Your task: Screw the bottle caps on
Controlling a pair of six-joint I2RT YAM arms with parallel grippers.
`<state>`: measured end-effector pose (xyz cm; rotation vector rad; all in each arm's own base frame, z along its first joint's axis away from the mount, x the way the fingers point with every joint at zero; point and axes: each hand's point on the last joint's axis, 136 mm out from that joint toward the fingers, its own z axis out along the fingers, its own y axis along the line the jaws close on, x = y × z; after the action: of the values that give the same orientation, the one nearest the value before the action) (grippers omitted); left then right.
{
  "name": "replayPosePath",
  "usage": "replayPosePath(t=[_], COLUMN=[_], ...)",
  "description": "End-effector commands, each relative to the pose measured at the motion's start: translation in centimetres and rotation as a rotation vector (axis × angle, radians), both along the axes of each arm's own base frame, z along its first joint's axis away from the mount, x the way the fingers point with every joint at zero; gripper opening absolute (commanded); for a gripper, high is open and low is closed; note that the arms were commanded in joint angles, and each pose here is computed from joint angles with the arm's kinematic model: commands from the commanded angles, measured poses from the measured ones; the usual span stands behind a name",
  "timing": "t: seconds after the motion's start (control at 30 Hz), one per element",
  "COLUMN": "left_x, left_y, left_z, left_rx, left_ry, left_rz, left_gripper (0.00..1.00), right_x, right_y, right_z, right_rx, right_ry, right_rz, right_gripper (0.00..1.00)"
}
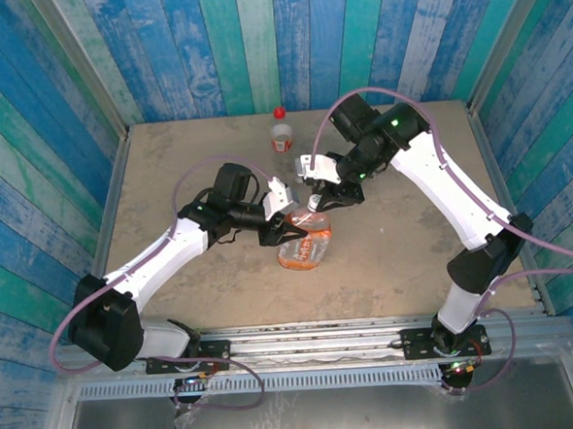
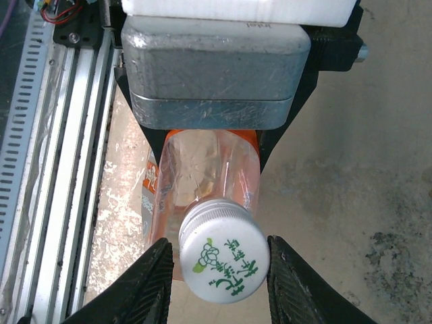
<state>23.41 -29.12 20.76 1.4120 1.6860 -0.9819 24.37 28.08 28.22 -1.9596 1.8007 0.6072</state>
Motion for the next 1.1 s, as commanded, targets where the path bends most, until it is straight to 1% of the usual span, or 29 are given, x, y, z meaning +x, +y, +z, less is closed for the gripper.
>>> replayPosePath(t=[0.0, 0.13, 0.5, 0.67, 0.73, 0.83, 1.07], left_x=[-0.2, -0.1, -0.3, -0.4, -0.5, -0.5, -0.3], left_y=[0.3, 0.3, 0.4, 0.5, 0.8, 0.9, 1.0], left_z=[2.2, 2.0, 2.3, 2.0, 2.7, 2.9, 3.6], left_rx=[-0.032, -0.028, -0.036, -0.042, -0.060, -0.070, -0.104], left_ry=[-0.064, -0.062, -0.078, -0.079, -0.100, -0.101, -0.113], left_rz=[-0.002, 0.001, 0.002, 0.013, 0.021, 0.025, 0.029], left_gripper=[0.52, 0.53, 0.53, 0.53, 0.53, 0.53, 0.52], right_x=[-0.8, -0.9, -1.0, -1.1, -1.1, -1.1, -1.5], right_y=[0.3, 0.3, 0.1, 0.2, 0.1, 0.1, 0.2], right_z=[0.3, 0.3, 0.1, 0.1, 0.1, 0.1, -0.4], right_rx=[0.009, 0.006, -0.003, 0.014, 0.024, 0.026, 0.029], right_ry=[0.025, 0.029, 0.055, 0.091, 0.111, 0.136, 0.202], right_rz=[0.026, 0.026, -0.001, -0.023, -0.034, -0.058, -0.092], right_gripper=[0.40, 0.40, 0.32, 0.29, 0.27, 0.25, 0.25])
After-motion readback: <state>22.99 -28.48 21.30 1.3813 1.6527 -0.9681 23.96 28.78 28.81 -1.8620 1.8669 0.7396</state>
